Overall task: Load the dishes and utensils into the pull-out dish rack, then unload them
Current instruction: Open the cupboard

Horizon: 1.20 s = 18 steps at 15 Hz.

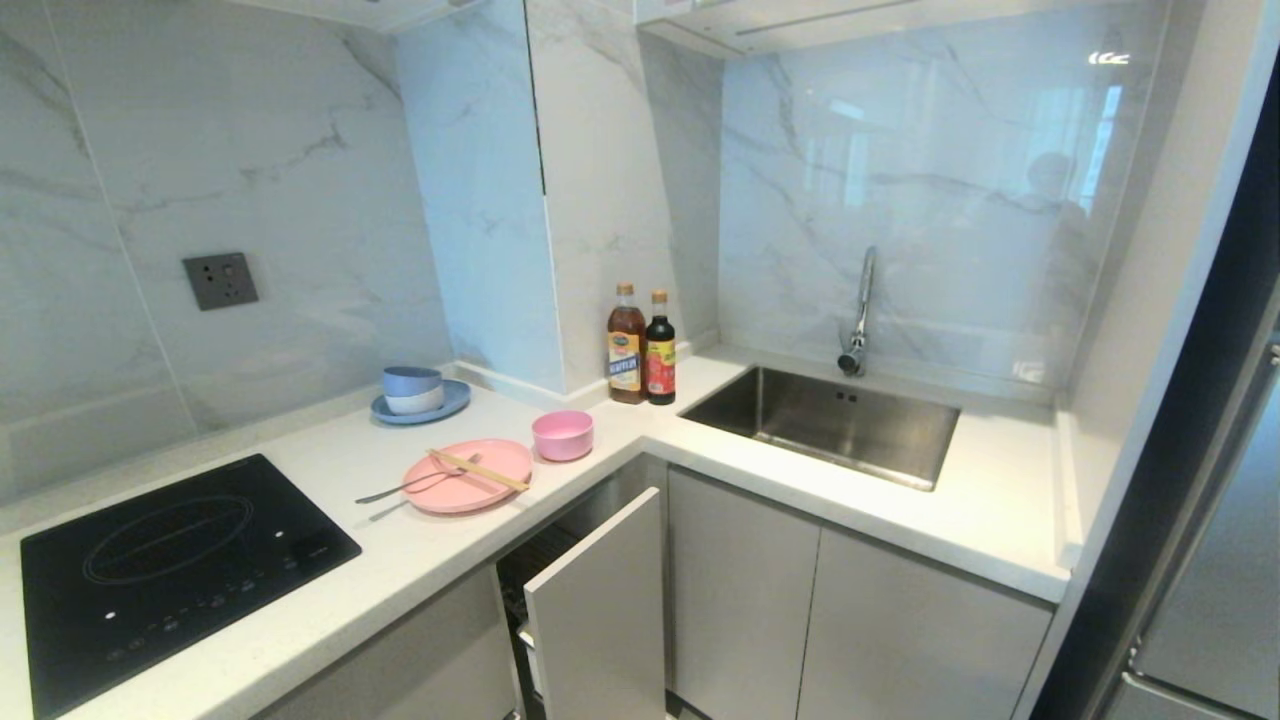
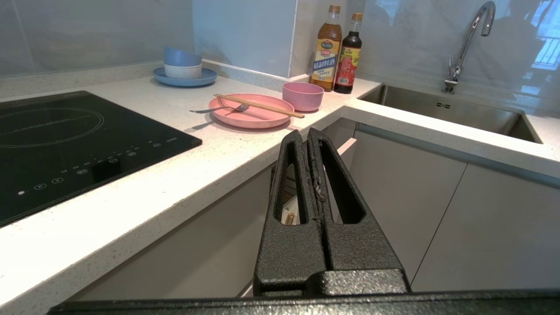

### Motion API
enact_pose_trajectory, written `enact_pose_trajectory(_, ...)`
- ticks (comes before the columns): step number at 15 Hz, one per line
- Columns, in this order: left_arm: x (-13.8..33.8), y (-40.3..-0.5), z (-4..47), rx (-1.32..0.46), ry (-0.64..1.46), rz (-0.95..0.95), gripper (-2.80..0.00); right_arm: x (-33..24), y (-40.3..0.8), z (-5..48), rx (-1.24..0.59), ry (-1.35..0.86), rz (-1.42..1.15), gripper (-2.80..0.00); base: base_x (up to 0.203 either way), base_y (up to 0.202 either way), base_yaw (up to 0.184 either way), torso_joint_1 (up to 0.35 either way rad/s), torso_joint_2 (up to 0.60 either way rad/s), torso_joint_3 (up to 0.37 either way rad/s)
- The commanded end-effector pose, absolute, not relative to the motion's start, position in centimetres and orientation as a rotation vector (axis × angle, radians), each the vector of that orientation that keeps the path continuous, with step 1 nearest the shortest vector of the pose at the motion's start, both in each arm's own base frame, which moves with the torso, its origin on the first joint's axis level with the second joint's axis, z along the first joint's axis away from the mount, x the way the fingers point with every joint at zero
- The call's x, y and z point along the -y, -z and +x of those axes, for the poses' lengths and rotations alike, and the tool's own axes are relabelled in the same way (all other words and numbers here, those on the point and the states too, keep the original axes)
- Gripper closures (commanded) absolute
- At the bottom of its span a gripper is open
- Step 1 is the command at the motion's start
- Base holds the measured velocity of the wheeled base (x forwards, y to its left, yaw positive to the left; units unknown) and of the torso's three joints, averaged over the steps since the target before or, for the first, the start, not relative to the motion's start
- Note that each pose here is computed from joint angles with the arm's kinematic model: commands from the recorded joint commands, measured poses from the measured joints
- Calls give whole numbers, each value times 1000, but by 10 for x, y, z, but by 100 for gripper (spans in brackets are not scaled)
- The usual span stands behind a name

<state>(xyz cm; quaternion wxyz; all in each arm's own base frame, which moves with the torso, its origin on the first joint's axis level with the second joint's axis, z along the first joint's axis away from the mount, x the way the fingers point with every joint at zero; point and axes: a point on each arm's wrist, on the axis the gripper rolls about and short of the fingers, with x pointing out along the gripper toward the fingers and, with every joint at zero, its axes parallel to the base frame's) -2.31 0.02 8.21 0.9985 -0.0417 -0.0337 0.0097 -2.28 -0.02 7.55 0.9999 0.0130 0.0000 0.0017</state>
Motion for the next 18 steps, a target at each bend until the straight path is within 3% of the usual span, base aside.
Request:
enact_pose_trajectory(1,0,-75,-21,42,-21,-85,0,0,-75,-23,-2,-5,26,0,0,0,0,0,0,0)
enact_pose_trajectory(18,0,-75,-21,42,-21,-85,0,0,-76,-23,-2,-5,26,0,0,0,0,-17,37,16)
